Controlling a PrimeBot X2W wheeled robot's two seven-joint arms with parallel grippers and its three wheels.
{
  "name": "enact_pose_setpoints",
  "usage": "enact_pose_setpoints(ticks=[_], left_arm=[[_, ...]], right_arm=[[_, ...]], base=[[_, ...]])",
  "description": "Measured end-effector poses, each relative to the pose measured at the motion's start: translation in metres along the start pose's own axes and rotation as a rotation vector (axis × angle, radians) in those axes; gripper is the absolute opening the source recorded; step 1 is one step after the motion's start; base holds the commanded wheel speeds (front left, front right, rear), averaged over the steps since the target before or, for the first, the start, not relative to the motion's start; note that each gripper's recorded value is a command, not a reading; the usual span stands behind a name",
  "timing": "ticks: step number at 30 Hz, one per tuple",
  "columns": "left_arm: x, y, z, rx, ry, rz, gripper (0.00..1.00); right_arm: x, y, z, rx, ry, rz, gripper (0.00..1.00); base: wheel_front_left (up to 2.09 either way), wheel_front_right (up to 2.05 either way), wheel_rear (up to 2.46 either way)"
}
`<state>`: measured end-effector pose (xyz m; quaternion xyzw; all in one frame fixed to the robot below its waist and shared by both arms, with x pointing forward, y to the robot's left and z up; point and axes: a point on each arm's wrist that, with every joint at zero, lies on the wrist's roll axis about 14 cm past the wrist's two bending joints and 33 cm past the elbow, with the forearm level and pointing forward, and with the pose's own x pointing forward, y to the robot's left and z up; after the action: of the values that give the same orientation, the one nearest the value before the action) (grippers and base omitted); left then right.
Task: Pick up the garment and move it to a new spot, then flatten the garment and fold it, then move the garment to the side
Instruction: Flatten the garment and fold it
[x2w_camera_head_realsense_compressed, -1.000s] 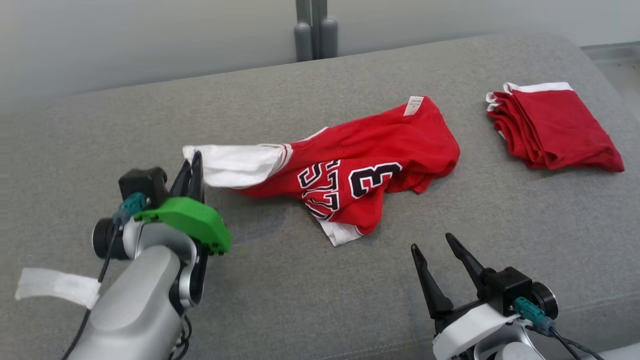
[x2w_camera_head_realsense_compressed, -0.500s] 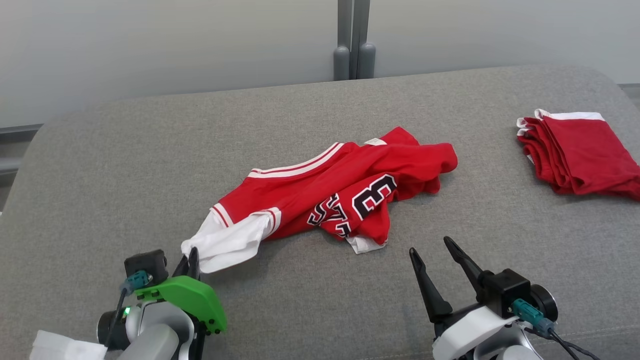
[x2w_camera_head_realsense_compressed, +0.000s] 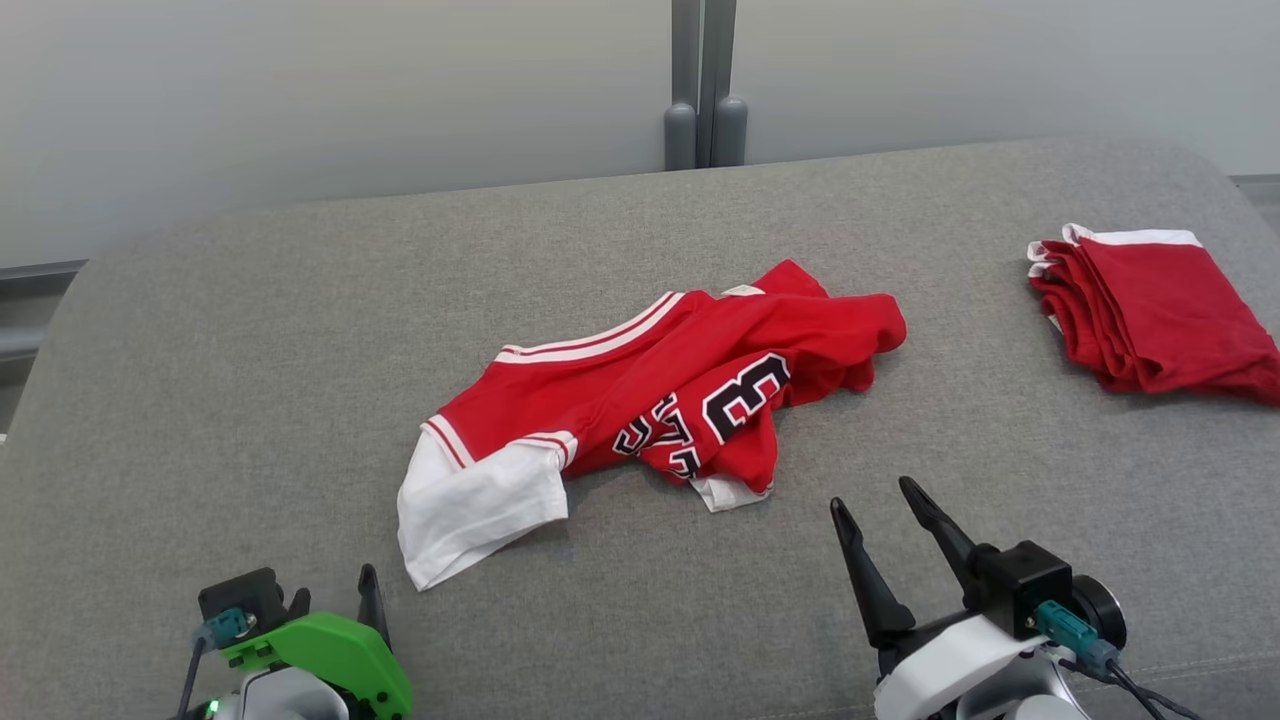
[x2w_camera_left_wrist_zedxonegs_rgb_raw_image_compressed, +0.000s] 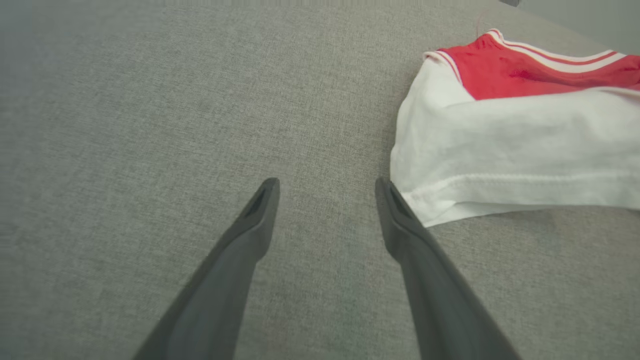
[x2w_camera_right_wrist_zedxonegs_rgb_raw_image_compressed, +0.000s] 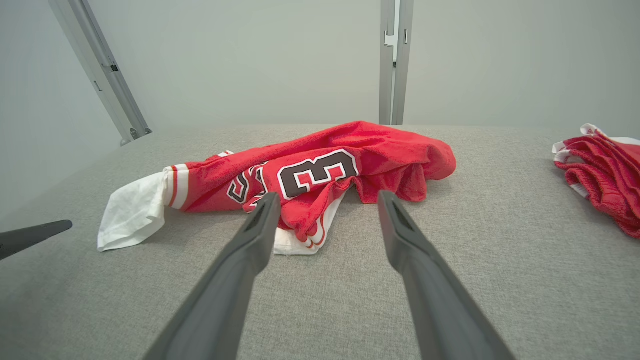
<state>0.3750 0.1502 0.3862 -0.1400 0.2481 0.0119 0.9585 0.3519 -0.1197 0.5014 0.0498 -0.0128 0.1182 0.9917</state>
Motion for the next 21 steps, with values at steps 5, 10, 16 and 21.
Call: enact_pose_setpoints(ticks=[5,10,16,21], left_arm=[[-0.006,0.007,0.016,0.002,-0.084,0.013,1.0],[-0.016,-0.004,0.058,-0.005,-0.25,-0.03,1.0],[-0.05,-0.024,0.098,-0.017,-0.466,-0.114,1.0],[-0.072,-0.031,0.098,-0.001,-0.532,-0.158,1.0]], right_arm=[[-0.002,0.0,0.0,0.002,0.0,-0.002,1.0],[-0.001,0.0,0.003,0.0,-0.013,-0.001,1.0],[0.0,0.003,0.007,-0.002,-0.026,0.011,1.0],[0.0,0.005,0.009,-0.004,-0.033,0.017,1.0]], base=[[0.0,0.0,0.0],[0.0,0.0,0.0],[0.0,0.0,0.0],[0.0,0.0,0.0]])
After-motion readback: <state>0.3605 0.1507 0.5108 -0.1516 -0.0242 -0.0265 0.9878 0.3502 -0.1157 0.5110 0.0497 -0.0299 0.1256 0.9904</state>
